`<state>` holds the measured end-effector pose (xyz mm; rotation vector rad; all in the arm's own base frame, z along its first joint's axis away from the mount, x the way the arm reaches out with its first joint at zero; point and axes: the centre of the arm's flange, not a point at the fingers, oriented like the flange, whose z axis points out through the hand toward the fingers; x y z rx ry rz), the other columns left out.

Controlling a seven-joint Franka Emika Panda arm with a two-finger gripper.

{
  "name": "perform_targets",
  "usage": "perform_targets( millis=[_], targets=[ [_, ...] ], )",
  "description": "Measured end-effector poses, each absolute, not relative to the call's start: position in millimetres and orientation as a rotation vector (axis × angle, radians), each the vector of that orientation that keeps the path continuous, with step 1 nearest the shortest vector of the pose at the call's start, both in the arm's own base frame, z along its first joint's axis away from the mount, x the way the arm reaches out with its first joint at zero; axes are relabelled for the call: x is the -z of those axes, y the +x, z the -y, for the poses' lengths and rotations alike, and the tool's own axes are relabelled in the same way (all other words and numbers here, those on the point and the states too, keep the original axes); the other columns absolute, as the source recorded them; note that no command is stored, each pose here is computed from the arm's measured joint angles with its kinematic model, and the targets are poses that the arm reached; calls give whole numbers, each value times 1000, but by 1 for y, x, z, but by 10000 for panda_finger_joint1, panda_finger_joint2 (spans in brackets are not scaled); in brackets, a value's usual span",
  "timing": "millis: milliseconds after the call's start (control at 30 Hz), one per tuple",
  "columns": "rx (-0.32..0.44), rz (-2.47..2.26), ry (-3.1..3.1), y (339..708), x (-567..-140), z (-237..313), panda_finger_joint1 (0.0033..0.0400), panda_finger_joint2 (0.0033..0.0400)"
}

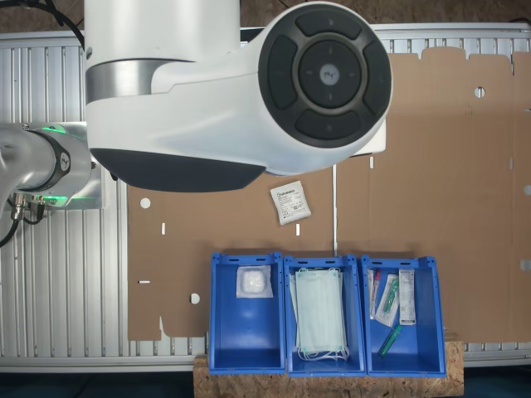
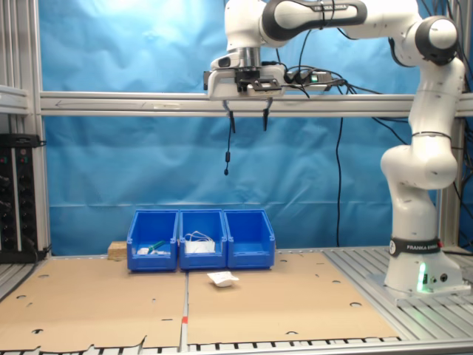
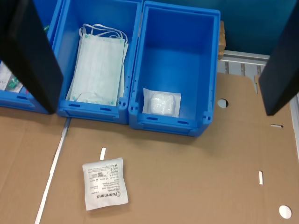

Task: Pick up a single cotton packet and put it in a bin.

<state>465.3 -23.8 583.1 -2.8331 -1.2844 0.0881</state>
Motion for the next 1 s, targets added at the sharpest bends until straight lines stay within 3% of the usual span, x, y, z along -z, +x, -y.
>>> perform_targets(
  millis=[467,1000],
  targets=[
    [-83,1235,-2863,491,-577,41,400,400],
    [-180,1153,-2874,530,-520,68,400,400]
  ],
)
